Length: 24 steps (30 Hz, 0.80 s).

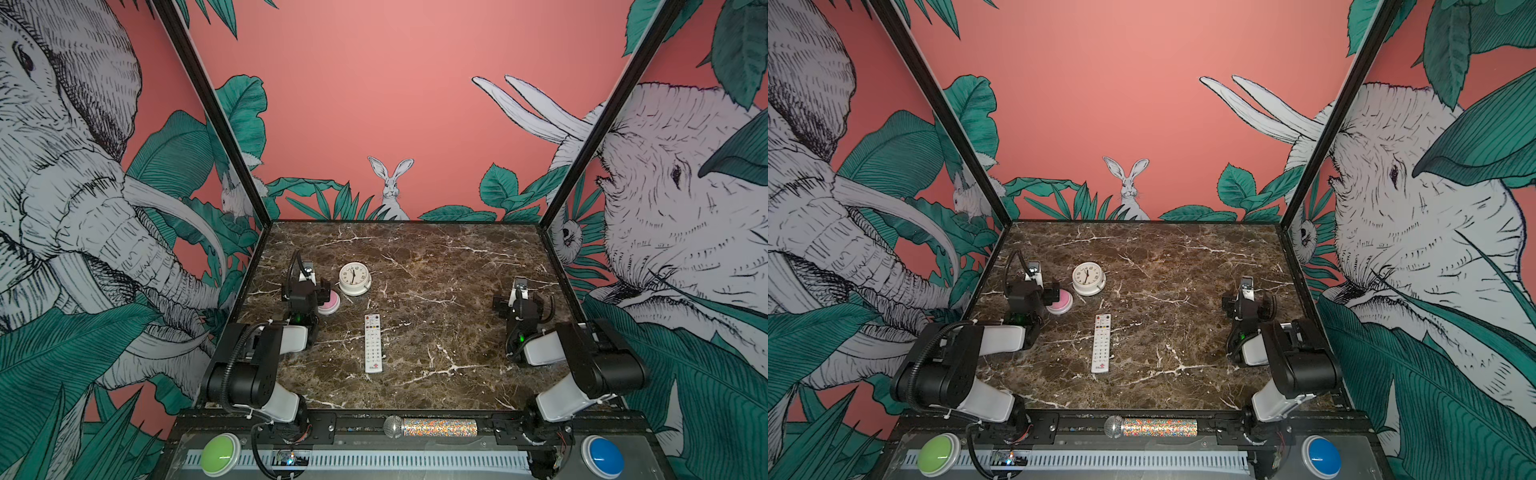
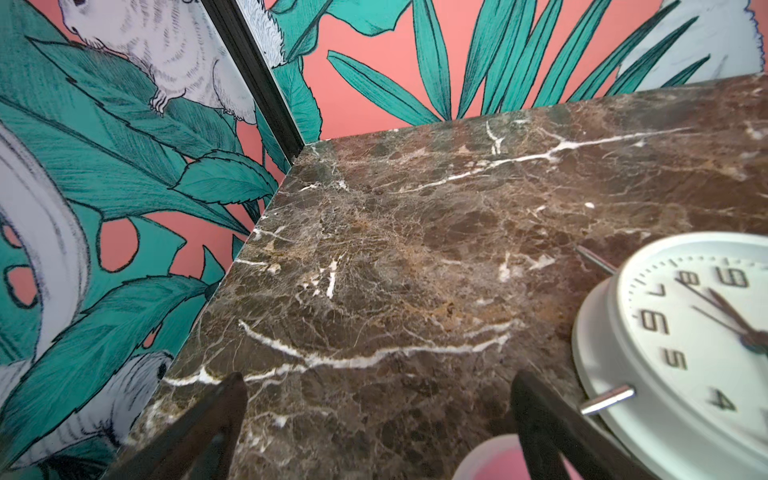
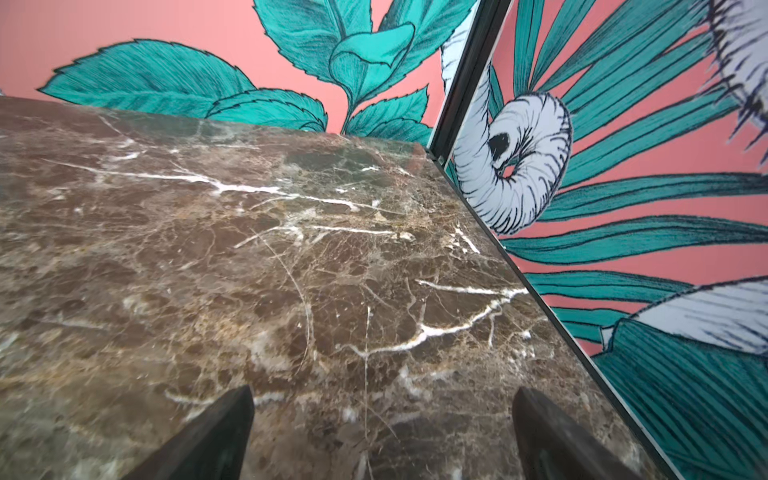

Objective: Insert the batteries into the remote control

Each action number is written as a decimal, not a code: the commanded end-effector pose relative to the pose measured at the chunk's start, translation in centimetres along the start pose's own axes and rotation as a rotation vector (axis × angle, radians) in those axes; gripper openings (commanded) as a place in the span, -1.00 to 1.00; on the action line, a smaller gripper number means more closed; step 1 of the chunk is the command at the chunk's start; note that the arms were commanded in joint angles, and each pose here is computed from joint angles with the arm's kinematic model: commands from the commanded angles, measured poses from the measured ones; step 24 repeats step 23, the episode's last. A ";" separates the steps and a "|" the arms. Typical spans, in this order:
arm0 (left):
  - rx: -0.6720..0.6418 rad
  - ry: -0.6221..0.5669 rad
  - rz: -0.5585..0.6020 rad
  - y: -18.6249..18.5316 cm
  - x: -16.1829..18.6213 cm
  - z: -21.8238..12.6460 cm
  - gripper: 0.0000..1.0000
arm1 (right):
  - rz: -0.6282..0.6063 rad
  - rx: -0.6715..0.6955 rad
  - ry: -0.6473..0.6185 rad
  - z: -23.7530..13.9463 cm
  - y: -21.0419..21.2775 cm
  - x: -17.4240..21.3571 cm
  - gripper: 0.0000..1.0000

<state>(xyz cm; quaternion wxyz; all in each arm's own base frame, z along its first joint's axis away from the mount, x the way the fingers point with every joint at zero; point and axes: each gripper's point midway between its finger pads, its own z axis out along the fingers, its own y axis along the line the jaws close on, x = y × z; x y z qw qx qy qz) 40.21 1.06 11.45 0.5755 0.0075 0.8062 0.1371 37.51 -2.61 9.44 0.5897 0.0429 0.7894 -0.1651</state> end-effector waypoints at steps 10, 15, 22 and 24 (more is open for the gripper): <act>0.099 0.015 -0.023 -1.1 1.6 0.1 0.99 | 0.057 0.012 0.048 1.4 -0.9 -0.6 0.98; 0.099 0.015 -0.024 -1.2 1.6 0.1 0.99 | 0.056 0.012 0.050 1.4 -0.9 -0.6 0.98; 0.127 0.011 -0.010 -1.7 1.5 0.2 0.99 | 0.056 0.012 0.051 1.4 -0.9 -0.6 0.98; 0.128 0.013 -0.009 -1.7 1.6 0.2 0.99 | 0.056 0.012 0.051 1.4 -0.9 -0.6 0.98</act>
